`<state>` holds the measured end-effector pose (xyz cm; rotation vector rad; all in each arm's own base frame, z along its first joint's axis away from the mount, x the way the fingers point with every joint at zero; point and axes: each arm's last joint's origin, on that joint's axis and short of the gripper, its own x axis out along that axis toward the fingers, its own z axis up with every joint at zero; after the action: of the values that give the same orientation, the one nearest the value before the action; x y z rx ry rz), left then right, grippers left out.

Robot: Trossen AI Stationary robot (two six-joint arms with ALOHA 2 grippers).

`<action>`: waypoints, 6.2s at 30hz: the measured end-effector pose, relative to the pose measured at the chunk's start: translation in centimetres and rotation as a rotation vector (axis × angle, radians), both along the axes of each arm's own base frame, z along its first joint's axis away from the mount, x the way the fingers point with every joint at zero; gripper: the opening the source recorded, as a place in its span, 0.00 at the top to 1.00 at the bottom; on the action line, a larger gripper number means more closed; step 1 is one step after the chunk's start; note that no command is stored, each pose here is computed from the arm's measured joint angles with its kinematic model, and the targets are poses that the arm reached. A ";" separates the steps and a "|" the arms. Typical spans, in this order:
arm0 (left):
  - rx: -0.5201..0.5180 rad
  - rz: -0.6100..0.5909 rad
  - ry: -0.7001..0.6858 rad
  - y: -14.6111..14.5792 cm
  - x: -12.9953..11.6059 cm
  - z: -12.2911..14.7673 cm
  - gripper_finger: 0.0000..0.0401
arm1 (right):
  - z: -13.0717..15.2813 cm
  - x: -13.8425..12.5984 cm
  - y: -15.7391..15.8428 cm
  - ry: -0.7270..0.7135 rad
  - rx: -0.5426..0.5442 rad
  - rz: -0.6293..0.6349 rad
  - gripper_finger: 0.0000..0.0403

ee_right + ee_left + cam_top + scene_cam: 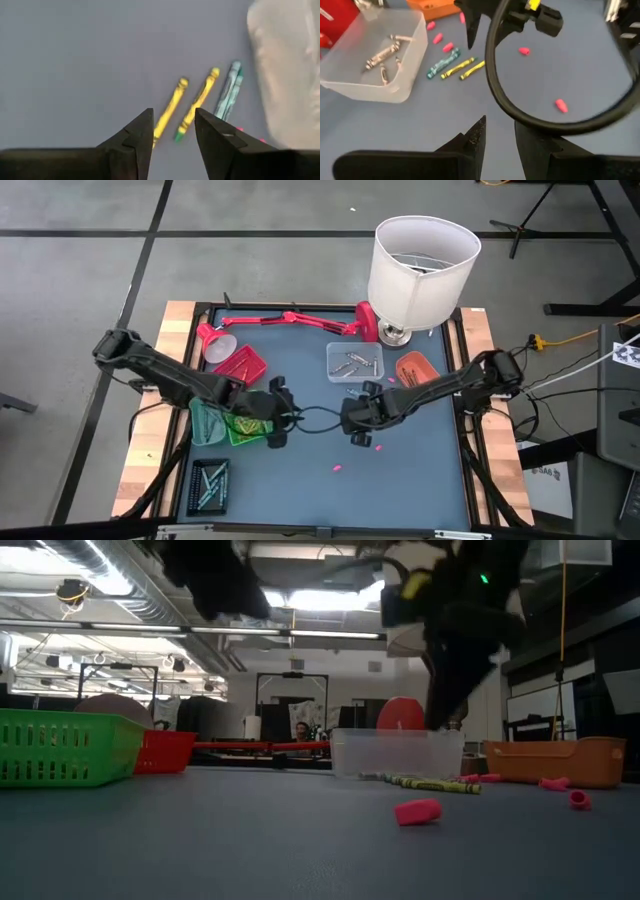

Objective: Sort crayons
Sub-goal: Put the green crayon into the green bin

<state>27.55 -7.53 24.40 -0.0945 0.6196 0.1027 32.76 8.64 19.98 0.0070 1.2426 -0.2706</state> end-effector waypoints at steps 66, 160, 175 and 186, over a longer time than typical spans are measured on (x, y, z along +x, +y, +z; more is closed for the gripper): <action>-0.064 -0.210 0.187 -3.0 2.9 -6.9 0.78 | -6.7 -2.5 -0.5 -0.219 0.215 -0.137 0.96; -0.238 0.068 0.605 0.7 -8.3 -0.2 0.97 | -3.5 0.8 0.9 -0.635 0.265 0.270 0.65; -0.181 0.178 0.691 1.1 -9.0 -0.8 0.93 | -4.1 0.4 0.3 -0.575 0.139 0.190 0.65; -0.151 0.202 0.651 1.2 -8.7 -0.8 0.74 | -5.4 -1.0 -0.6 -0.393 -0.019 0.062 0.65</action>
<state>18.80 -6.33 23.65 -0.2760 1.2682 0.2884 31.74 8.09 14.53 0.0052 0.8479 -0.2143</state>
